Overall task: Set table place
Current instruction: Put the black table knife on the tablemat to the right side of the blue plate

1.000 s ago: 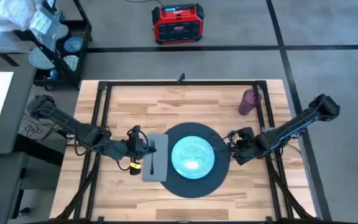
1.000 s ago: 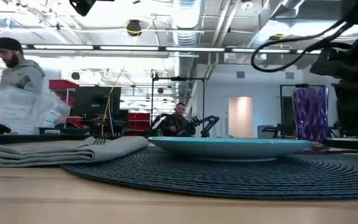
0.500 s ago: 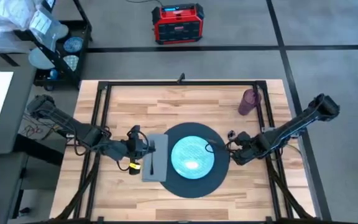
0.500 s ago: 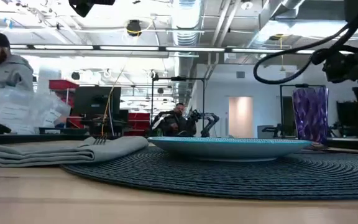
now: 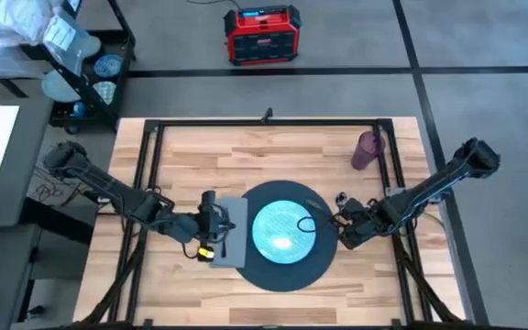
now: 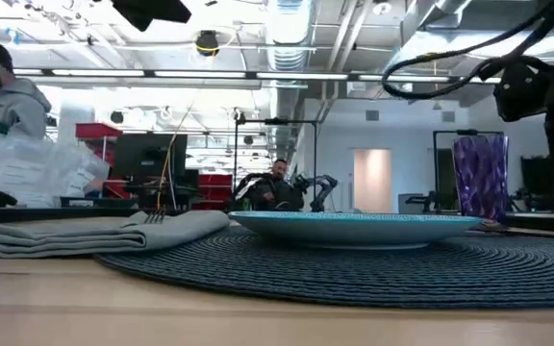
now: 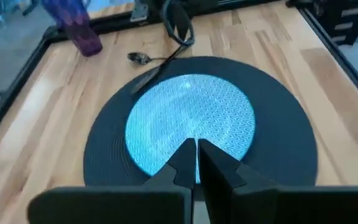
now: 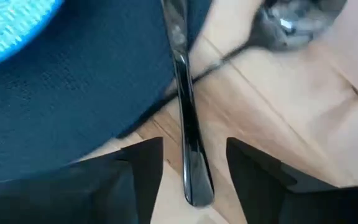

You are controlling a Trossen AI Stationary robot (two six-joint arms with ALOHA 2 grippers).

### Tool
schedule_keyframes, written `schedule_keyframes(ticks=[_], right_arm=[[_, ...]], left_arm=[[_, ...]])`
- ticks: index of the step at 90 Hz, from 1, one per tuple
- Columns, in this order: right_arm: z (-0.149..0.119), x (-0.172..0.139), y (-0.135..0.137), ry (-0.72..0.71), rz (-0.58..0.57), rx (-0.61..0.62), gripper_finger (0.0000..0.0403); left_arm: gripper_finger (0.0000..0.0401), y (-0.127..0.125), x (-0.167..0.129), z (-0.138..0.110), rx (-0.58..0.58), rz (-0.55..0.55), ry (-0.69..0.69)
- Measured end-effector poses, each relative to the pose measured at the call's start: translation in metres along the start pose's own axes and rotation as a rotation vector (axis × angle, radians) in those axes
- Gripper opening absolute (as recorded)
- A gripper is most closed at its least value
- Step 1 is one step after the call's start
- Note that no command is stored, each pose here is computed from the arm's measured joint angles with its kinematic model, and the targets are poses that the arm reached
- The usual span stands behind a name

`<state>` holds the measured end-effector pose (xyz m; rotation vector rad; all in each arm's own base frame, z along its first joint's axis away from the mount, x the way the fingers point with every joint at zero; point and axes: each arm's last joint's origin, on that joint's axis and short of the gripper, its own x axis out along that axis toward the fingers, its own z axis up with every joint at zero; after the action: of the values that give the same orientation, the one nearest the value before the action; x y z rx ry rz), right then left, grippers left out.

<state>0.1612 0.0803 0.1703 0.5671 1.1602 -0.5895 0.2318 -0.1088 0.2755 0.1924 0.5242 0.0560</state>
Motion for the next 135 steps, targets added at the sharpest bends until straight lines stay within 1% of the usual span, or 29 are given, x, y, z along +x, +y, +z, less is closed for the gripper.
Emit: schedule_keyframes(ticks=[6, 11, 21, 32, 43, 55, 93, 104, 121, 128, 135], right_arm=[[0.002, 0.000, 0.003, -0.024, 0.024, -0.015, 0.0146], [0.003, 0.002, 0.004, -0.039, 0.017, -0.023, 0.0142], [0.002, 0.007, 0.003, -0.031, -0.033, -0.061, 0.0136], [0.001, 0.018, 0.004, 0.000, -0.094, -0.120, 0.0134], [0.000, 0.028, 0.006, 0.042, -0.126, -0.167, 0.0134], [-0.001, 0.034, 0.007, 0.057, -0.153, -0.190, 0.0134], [-0.002, 0.035, 0.008, 0.065, -0.143, -0.233, 0.0129], [-0.002, 0.035, 0.008, 0.084, -0.132, -0.232, 0.0105], [-0.002, 0.035, 0.010, 0.082, -0.118, -0.231, 0.0042], [-0.001, 0.035, 0.011, 0.068, -0.096, -0.225, 0.0015], [-0.001, 0.037, 0.012, 0.057, -0.081, -0.213, 0.0005]], left_arm=[[0.0000, -0.001, 0.001, 0.003, -0.002, -0.002, -0.026], [0.0000, -0.002, 0.002, 0.005, -0.014, -0.004, -0.049], [0.0000, -0.002, 0.002, 0.009, -0.033, -0.039, -0.080], [0.0000, -0.005, 0.002, 0.011, -0.039, -0.134, -0.096], [0.0000, -0.006, 0.002, 0.014, -0.050, -0.160, -0.120], [0.0000, -0.006, 0.001, 0.014, -0.054, -0.164, -0.123], [0.0000, -0.007, 0.002, 0.013, -0.050, -0.163, -0.115], [0.0000, -0.006, 0.002, 0.013, -0.050, -0.162, -0.115], [0.0000, -0.007, 0.002, 0.013, -0.049, -0.163, -0.115], [0.0000, -0.007, 0.002, 0.013, -0.050, -0.163, -0.115], [0.0000, -0.007, 0.002, 0.013, -0.050, -0.162, -0.115]])
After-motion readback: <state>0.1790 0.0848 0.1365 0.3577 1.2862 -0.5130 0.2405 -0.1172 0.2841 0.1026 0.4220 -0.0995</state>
